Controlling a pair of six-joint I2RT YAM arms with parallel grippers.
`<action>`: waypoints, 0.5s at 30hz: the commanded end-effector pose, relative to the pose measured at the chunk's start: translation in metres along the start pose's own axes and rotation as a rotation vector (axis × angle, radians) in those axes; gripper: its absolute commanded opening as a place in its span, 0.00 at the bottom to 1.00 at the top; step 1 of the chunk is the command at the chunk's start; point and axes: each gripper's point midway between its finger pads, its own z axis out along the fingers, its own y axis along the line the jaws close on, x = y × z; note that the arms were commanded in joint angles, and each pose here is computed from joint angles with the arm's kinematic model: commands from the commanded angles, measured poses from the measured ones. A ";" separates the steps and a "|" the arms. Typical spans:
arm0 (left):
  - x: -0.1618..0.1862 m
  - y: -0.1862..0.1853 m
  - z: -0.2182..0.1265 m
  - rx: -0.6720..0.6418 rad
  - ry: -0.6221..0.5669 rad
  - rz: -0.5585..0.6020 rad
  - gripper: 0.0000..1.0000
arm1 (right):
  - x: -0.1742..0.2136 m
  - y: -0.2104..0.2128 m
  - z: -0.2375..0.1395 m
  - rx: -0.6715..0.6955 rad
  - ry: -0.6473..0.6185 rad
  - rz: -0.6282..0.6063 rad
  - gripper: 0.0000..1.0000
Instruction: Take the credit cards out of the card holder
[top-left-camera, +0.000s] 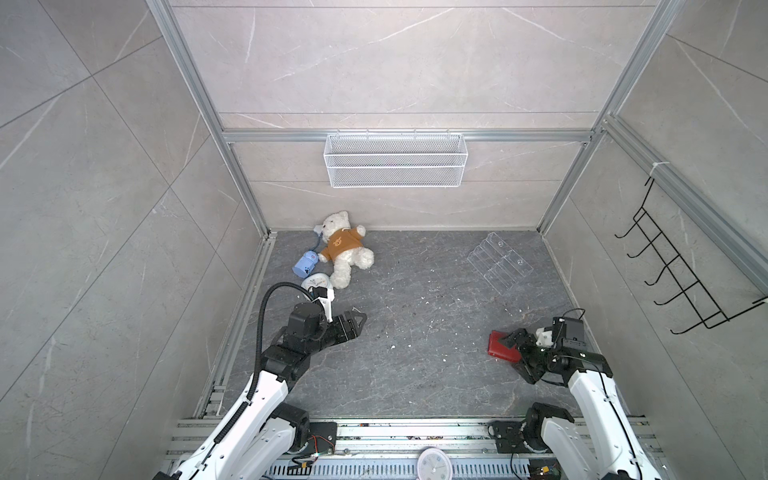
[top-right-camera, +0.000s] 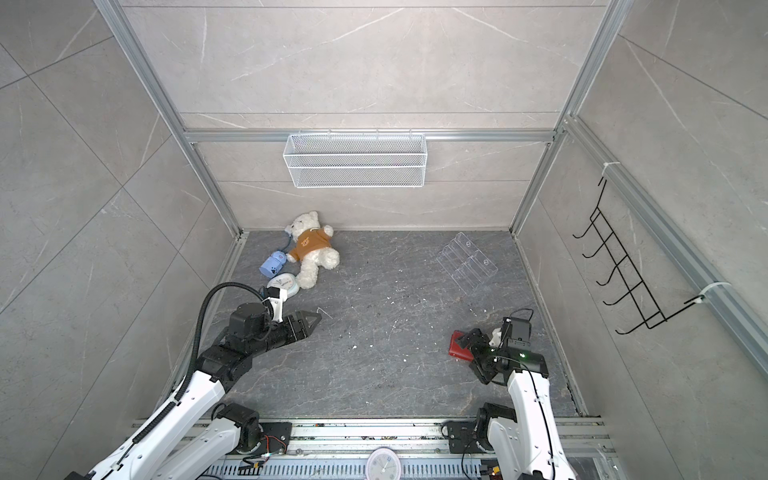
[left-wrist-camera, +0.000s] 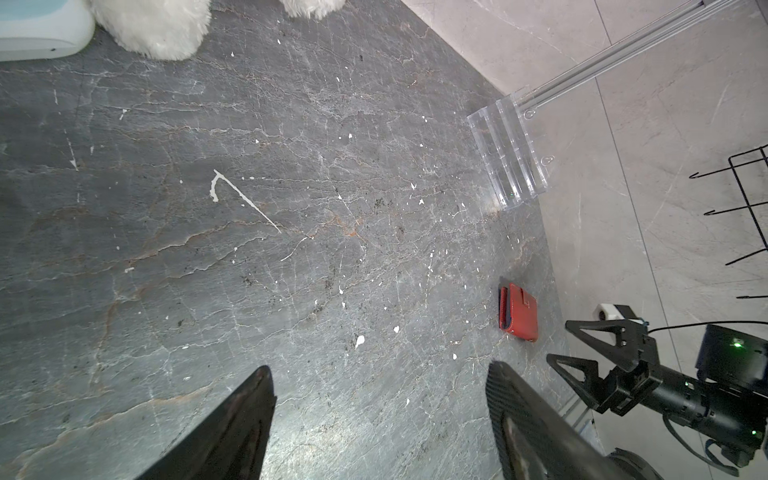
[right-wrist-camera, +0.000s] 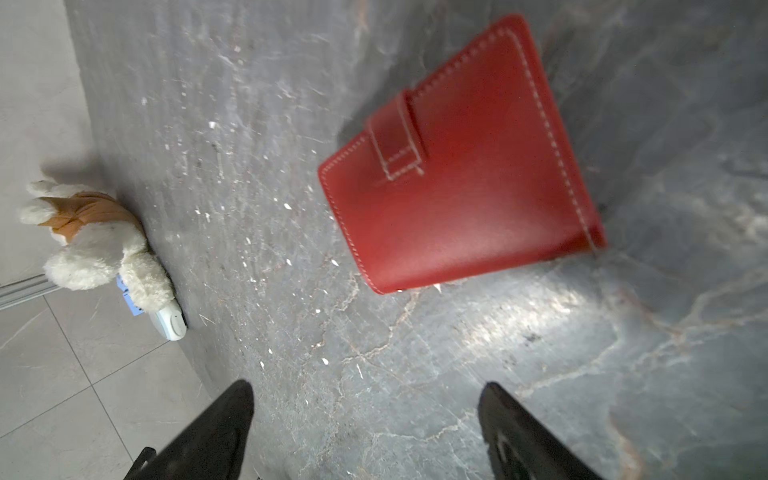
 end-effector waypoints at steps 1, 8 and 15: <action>-0.003 -0.011 -0.002 0.050 -0.017 0.008 0.82 | 0.005 -0.006 0.010 -0.002 0.032 0.054 0.85; -0.003 -0.009 -0.001 0.043 -0.018 0.007 0.82 | -0.002 -0.025 0.029 0.046 0.012 0.106 0.83; -0.001 -0.006 -0.001 0.031 -0.007 0.013 0.82 | -0.022 -0.038 0.050 0.094 -0.034 0.153 0.79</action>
